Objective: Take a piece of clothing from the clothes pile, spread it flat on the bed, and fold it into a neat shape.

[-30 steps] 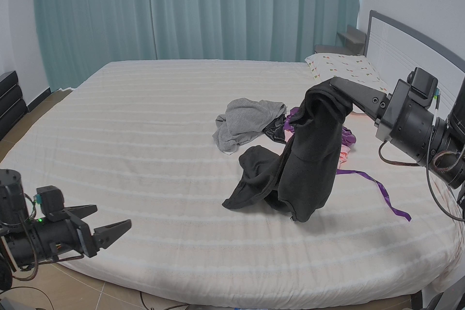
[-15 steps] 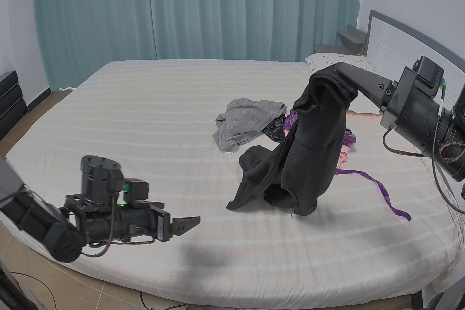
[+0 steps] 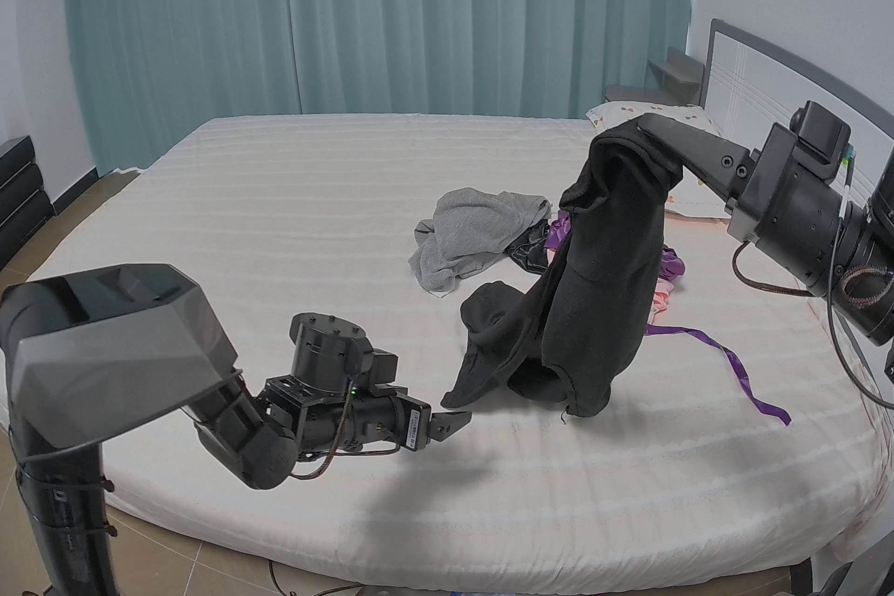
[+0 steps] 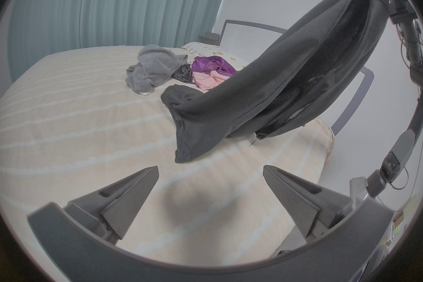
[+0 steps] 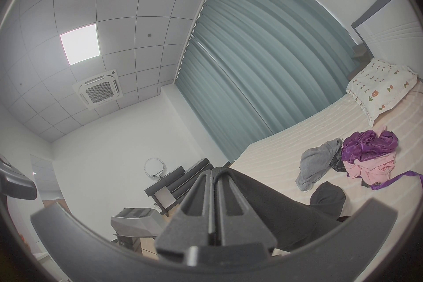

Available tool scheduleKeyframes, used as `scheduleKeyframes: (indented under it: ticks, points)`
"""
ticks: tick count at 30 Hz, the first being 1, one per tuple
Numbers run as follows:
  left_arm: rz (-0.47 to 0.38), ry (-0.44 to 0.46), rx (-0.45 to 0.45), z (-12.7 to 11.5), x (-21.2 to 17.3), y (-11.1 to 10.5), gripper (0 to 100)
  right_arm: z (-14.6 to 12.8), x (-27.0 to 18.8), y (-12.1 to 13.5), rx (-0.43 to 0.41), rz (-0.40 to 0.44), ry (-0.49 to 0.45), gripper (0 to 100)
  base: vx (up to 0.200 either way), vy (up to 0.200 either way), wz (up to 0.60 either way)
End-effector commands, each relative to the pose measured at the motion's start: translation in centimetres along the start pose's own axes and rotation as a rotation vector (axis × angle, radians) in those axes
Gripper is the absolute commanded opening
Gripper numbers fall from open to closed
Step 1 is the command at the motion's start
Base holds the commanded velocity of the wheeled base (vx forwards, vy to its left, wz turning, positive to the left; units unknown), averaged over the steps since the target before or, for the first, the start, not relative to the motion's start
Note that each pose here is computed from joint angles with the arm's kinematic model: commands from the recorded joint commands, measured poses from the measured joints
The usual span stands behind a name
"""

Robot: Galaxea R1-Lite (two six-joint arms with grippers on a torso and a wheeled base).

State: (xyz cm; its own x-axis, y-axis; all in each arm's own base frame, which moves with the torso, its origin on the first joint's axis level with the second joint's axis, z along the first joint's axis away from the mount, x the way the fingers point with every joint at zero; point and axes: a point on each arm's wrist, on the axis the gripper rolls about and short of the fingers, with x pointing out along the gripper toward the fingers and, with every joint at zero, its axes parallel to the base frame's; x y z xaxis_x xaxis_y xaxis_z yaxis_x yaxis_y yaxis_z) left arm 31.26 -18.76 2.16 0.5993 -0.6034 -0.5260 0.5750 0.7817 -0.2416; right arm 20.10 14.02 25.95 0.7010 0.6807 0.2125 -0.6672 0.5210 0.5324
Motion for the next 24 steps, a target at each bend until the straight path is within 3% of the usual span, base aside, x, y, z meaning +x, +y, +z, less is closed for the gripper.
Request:
scheduleKeyframes:
  ticks: [1, 6, 10, 15, 21, 22, 24]
  points:
    - [-0.009, 0.054, 0.0, -2.2, 3.8, 0.2, 100, -0.3, 0.6, -0.3, -0.005, -0.005, 0.007, 0, 0.0, 0.0, 0.0]
    - [-0.011, 0.041, -0.006, -2.7, 5.9, 0.7, 100, -0.4, 0.7, -0.3, -0.021, 0.0, 0.014, 0, 0.0, 0.0, 0.0]
    - [-0.013, -0.023, -0.061, -1.6, 8.2, 0.8, 100, -0.7, 0.7, 0.0, -0.019, 0.011, 0.021, 0, 0.0, 0.0, 0.0]
    - [-0.031, -0.06, -0.054, -1.4, 11.0, 0.3, 100, -0.5, 0.6, 0.1, -0.02, 0.012, 0.012, 0, 0.0, 0.0, 0.0]
    - [0.021, -0.091, -0.057, -1.4, 12.6, 0.7, 100, 0.1, 0.3, 0.2, -0.028, 0.014, -0.011, 0, 0.0, 0.0, 0.0]
    - [0.021, -0.089, -0.059, -1.4, 12.7, 0.7, 0, 0.3, 0.2, 0.3, -0.028, 0.017, -0.016, 0, 0.0, 0.0, 0.0]
    - [0.026, -0.095, -0.066, -1.4, 12.7, 0.6, 0, 0.2, 0.2, 0.3, -0.027, 0.013, -0.014, 0, 0.0, 0.0, 0.0]
